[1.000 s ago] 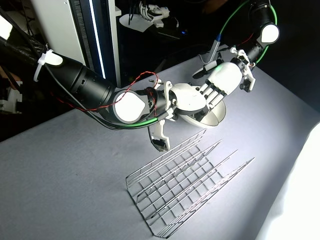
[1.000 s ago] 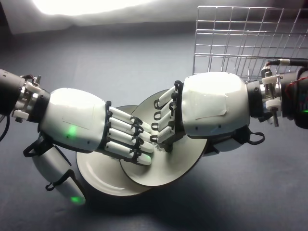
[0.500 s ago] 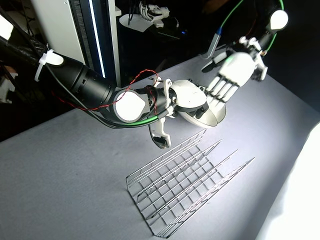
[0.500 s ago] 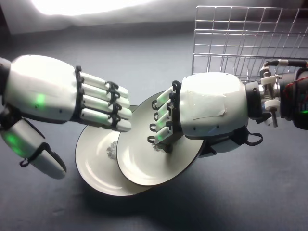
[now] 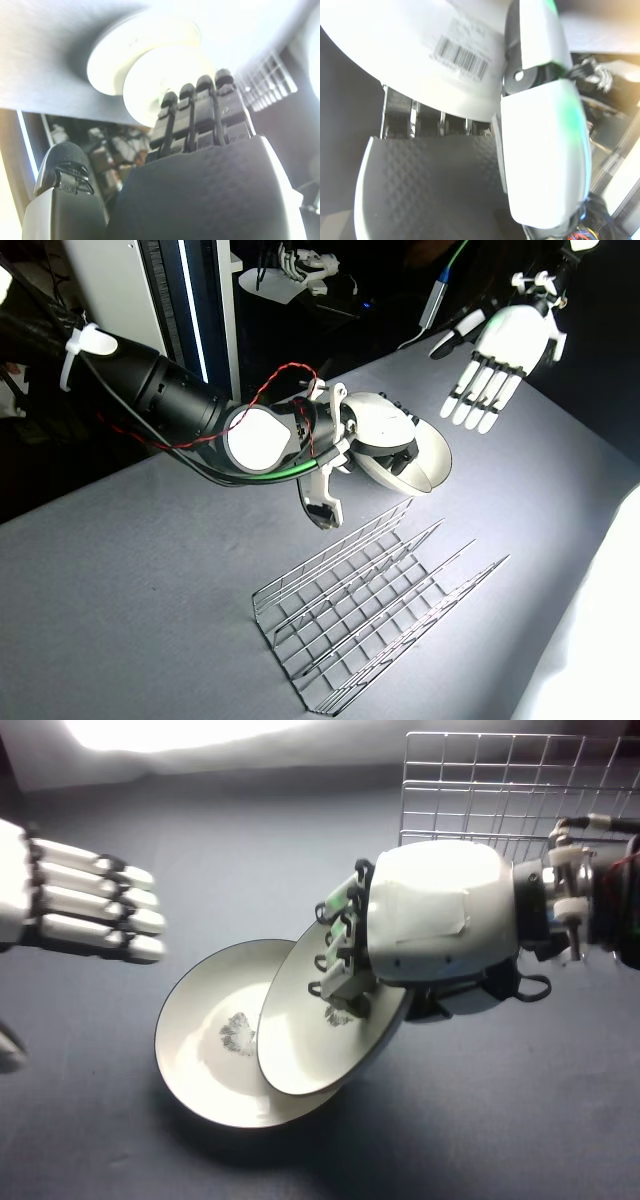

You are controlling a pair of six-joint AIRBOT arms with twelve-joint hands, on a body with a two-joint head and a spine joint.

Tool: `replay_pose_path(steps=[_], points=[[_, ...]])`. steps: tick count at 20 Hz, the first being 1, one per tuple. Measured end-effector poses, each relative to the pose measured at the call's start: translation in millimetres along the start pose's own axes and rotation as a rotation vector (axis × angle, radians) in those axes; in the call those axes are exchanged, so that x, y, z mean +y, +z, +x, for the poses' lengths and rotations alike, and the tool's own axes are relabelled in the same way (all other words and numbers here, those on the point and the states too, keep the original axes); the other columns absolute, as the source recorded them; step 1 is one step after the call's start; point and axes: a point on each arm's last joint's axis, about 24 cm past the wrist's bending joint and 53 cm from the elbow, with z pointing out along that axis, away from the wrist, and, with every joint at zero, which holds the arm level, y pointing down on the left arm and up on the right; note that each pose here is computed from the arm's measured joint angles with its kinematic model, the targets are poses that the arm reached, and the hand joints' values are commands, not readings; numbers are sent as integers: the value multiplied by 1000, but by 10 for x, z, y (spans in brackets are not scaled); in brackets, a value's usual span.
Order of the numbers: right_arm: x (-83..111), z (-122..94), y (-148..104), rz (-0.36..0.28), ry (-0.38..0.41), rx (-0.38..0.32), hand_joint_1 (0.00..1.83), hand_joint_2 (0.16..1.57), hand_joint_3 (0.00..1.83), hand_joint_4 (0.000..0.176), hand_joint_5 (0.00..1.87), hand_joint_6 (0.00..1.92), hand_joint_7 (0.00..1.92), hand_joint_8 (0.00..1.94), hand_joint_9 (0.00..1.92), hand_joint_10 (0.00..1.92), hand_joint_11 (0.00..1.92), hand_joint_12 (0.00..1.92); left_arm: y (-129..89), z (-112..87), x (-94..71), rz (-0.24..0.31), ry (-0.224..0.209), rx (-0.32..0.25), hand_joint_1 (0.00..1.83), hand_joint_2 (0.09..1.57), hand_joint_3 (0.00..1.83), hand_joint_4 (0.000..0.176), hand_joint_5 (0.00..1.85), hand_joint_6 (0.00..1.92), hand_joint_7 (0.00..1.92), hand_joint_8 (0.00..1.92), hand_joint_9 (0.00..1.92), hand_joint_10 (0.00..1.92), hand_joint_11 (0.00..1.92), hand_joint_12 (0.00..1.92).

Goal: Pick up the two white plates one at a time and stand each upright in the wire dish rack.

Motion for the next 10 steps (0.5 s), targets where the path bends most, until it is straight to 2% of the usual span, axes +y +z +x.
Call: replay_pose_path(steps=[1, 2, 3, 4, 5, 8, 10], points=[[12, -27, 0, 1, -3, -3, 1231, 1146, 3, 0, 888, 1133, 949, 1014, 907, 898, 632, 1340, -54, 14, 26, -12, -3, 2, 0, 1093, 0, 0, 32, 3, 6, 2, 0, 0, 0, 0], [25, -90, -9, 6, 9, -18, 1338, 1135, 4, 0, 885, 1098, 953, 954, 892, 1196, 642, 1338, -123, 58, 58, -26, -13, 9, 0, 1092, 0, 0, 37, 5, 5, 2, 0, 0, 0, 0], [41, -150, -16, 7, 25, -34, 1360, 1132, 3, 0, 885, 1090, 959, 946, 887, 1255, 644, 1338, -149, 91, 66, -30, -12, 20, 0, 1094, 0, 0, 35, 4, 3, 1, 0, 0, 0, 0], [58, -207, -25, 8, 34, -48, 1226, 1155, 4, 0, 864, 1150, 943, 1049, 894, 921, 634, 1348, -161, 110, 61, -28, -15, 24, 0, 1094, 0, 0, 33, 3, 2, 0, 0, 0, 0, 0], [89, -305, -48, 9, 58, -74, 1200, 1152, 0, 19, 884, 1110, 959, 1057, 1003, 617, 664, 1334, -184, 94, 44, -22, -36, 9, 0, 1097, 1, 0, 38, 4, 8, 3, 0, 0, 0, 0], [117, -375, -91, 16, 85, -94, 1203, 1144, 0, 16, 896, 1076, 976, 1042, 1044, 542, 687, 1327, -226, 22, 34, -19, -63, -29, 0, 1100, 3, 0, 30, 0, 1, 0, 0, 0, 0, 0], [154, -407, -111, 20, 124, -109, 1201, 1146, 0, 17, 889, 1090, 976, 1040, 1052, 521, 682, 1332, -189, 58, 7, -15, -65, -18, 0, 1089, 0, 0, 41, 5, 11, 4, 0, 0, 0, 0]])
